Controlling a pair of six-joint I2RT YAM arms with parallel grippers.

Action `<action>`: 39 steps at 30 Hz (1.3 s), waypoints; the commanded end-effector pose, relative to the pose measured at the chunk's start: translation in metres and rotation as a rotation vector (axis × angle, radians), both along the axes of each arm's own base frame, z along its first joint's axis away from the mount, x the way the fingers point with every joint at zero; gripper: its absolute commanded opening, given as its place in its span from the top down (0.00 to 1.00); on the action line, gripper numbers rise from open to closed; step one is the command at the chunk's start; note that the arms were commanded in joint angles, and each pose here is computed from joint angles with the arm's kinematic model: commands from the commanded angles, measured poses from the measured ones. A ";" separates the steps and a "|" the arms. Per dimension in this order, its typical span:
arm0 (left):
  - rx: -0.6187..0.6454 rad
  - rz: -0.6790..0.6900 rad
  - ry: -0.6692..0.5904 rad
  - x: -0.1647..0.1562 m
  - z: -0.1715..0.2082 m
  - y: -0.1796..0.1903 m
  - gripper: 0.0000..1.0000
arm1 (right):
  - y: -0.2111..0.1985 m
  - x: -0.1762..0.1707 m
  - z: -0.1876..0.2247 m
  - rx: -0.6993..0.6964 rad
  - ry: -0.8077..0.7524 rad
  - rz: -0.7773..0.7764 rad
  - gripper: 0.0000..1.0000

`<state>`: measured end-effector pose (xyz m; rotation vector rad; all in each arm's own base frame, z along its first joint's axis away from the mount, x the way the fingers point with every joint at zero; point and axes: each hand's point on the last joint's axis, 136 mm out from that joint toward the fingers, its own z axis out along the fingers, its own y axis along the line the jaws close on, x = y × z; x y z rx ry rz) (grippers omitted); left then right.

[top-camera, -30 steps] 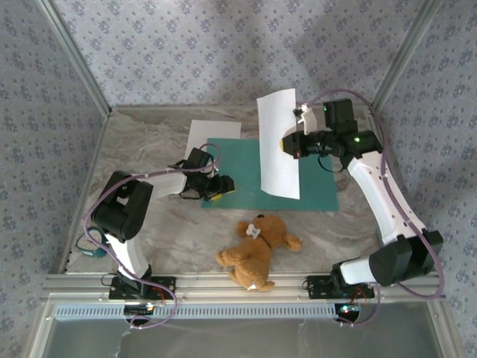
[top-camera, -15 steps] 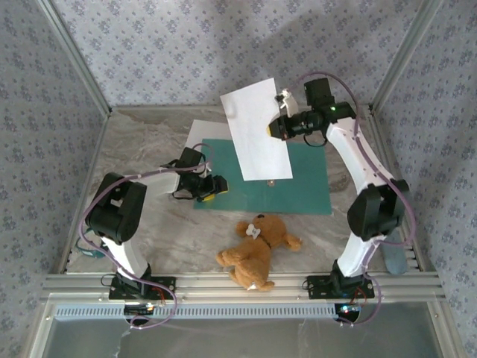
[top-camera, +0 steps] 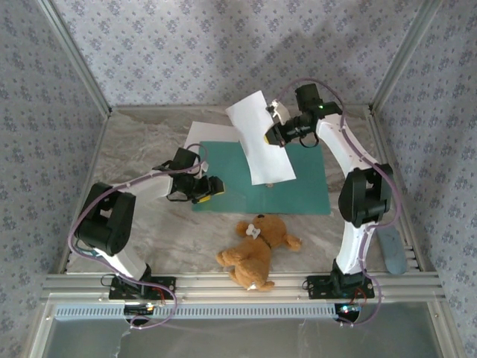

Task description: Put the files into the folder

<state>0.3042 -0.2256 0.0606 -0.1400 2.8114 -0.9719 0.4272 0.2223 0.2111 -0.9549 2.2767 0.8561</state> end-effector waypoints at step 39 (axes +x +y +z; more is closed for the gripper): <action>0.017 0.042 -0.035 -0.009 0.009 0.020 0.34 | 0.026 0.020 -0.068 0.233 0.215 0.086 1.00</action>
